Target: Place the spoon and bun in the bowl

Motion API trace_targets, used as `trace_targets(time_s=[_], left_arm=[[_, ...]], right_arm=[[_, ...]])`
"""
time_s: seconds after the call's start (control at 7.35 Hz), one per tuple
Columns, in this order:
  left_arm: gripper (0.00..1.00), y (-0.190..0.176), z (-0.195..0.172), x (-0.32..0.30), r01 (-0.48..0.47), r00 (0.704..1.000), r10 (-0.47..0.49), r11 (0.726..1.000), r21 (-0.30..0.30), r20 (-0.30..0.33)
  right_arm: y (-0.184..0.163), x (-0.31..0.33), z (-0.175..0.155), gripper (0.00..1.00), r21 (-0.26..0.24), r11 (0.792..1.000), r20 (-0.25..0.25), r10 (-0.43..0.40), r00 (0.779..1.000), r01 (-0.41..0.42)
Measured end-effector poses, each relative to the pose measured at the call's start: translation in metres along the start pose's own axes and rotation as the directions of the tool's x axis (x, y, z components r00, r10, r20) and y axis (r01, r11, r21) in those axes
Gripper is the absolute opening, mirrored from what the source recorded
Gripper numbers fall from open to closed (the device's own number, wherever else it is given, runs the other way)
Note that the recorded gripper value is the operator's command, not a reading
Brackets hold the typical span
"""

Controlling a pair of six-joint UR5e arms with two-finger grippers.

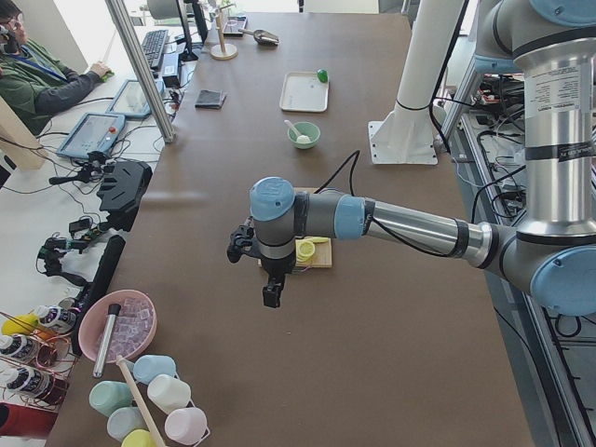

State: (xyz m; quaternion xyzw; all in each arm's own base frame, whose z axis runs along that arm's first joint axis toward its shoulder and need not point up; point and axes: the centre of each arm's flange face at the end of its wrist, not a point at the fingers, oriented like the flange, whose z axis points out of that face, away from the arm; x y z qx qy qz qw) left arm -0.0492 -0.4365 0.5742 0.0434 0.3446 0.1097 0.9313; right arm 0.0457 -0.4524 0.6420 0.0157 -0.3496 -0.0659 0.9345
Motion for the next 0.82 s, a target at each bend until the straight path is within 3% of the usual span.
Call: trace_targets(time_s=[0.82], left_arm=[[0.98,-0.0002,-0.0003,0.0006,-0.001,1.000,0.001,1.000,0.001,-0.003]], right_arm=[[-0.0017,-0.0024,0.0008,1.00,0.008,1.000,-0.001,-0.013,1.000,0.013]])
